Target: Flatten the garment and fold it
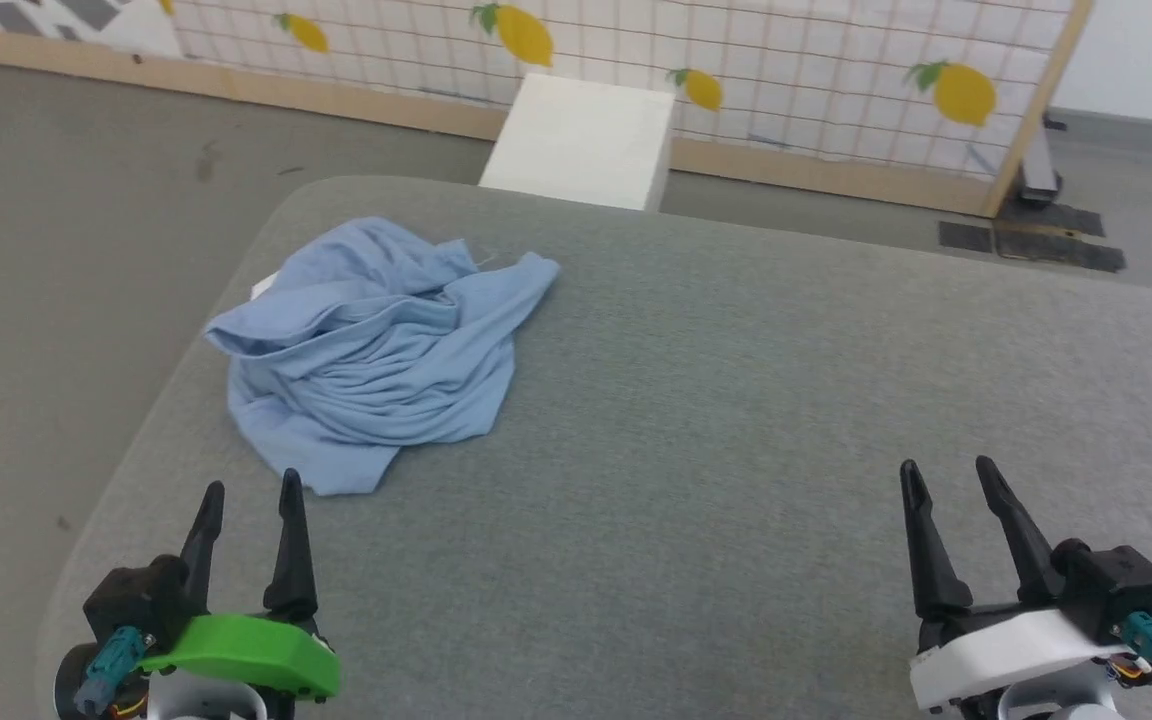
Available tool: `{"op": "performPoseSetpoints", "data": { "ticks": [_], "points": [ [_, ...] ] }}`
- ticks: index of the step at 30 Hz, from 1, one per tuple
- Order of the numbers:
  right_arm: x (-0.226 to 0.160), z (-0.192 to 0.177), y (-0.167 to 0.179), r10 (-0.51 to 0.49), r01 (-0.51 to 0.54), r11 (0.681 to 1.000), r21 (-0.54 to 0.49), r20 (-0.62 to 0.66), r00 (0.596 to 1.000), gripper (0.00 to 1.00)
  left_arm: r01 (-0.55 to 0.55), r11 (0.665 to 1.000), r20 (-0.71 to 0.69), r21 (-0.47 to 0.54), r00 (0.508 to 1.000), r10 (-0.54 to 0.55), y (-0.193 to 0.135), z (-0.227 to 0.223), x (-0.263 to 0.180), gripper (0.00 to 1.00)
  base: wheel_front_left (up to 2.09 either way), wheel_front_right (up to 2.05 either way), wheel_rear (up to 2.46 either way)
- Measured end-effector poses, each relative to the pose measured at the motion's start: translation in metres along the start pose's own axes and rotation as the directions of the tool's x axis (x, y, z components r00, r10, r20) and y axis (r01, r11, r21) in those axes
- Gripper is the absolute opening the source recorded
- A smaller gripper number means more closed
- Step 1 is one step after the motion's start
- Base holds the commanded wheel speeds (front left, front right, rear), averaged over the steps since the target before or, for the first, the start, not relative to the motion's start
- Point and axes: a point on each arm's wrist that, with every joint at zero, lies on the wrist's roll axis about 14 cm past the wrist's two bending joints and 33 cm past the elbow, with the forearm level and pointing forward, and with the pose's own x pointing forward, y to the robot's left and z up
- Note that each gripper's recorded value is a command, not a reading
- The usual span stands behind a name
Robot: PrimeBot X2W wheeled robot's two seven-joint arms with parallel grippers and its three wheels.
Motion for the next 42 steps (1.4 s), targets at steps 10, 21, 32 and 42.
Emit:
{"op": "performPoseSetpoints", "data": {
  "ticks": [10, 21, 32, 42],
  "points": [
    [0.018, -0.009, 0.039, 0.121, -0.121, 0.993, 0.012, -0.013, 0.993, 1.0, -0.125, 0.992, 0.022, 0.006, 0.992, 0.125, 0.042, 0.006, -0.03, 1.0, 0.0, 0.0, 0.0],
    [0.026, -0.01, 0.073, 0.222, -0.222, 0.975, 0.001, -0.006, 0.975, 1.0, -0.222, 0.975, 0.045, 0.009, 0.974, 0.222, 0.072, 0.01, -0.063, 1.0, 0.0, 0.0, 0.0],
    [0.027, -0.015, 0.076, 0.232, -0.232, 0.973, 0.006, -0.017, 0.973, 1.0, -0.229, 0.973, 0.033, 0.021, 0.973, 0.228, 0.074, 0.007, -0.065, 1.0, 0.0, 0.0, 0.0],
    [0.026, -0.025, 0.066, 0.207, -0.207, 0.978, 0.009, -0.043, 0.977, 1.0, -0.17, 0.984, 0.02, 0.055, 0.985, 0.169, 0.065, 0.007, -0.041, 1.0, 0.0, 0.0, 0.0]
  ]
}}
